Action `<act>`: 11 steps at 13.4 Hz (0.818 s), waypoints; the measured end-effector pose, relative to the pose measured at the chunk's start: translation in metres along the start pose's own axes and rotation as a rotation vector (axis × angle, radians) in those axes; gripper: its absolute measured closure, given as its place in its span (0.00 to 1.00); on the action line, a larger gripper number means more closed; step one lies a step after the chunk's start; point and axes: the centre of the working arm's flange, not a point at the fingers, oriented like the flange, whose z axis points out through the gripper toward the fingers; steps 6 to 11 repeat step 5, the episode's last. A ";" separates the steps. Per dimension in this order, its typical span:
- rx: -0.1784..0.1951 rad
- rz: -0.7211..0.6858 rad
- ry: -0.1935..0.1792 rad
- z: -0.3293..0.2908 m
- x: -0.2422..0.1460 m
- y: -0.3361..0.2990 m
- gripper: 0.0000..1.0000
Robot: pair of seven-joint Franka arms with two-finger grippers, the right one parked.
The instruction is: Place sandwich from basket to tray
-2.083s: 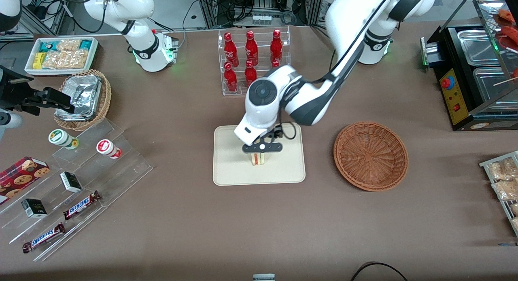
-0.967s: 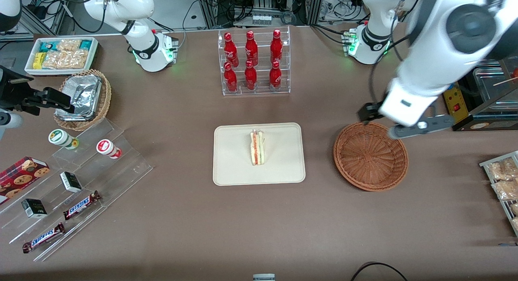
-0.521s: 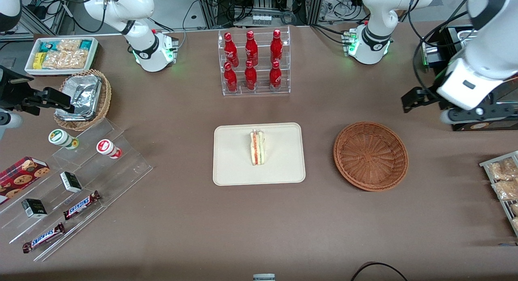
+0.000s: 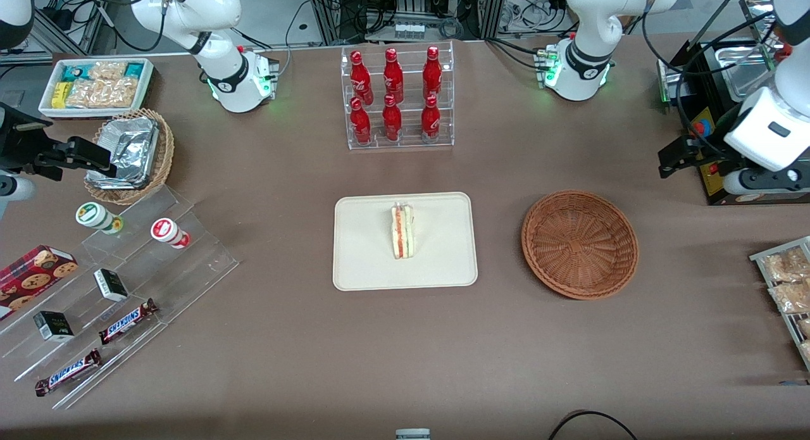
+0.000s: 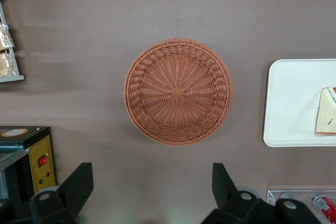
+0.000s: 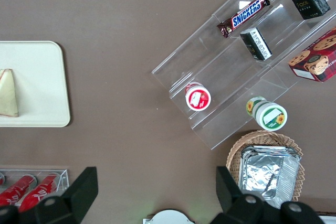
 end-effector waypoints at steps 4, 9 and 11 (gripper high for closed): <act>0.000 -0.008 0.000 0.000 0.003 -0.006 0.00; 0.000 -0.010 0.001 0.000 0.003 -0.007 0.00; 0.000 -0.010 0.001 0.000 0.003 -0.007 0.00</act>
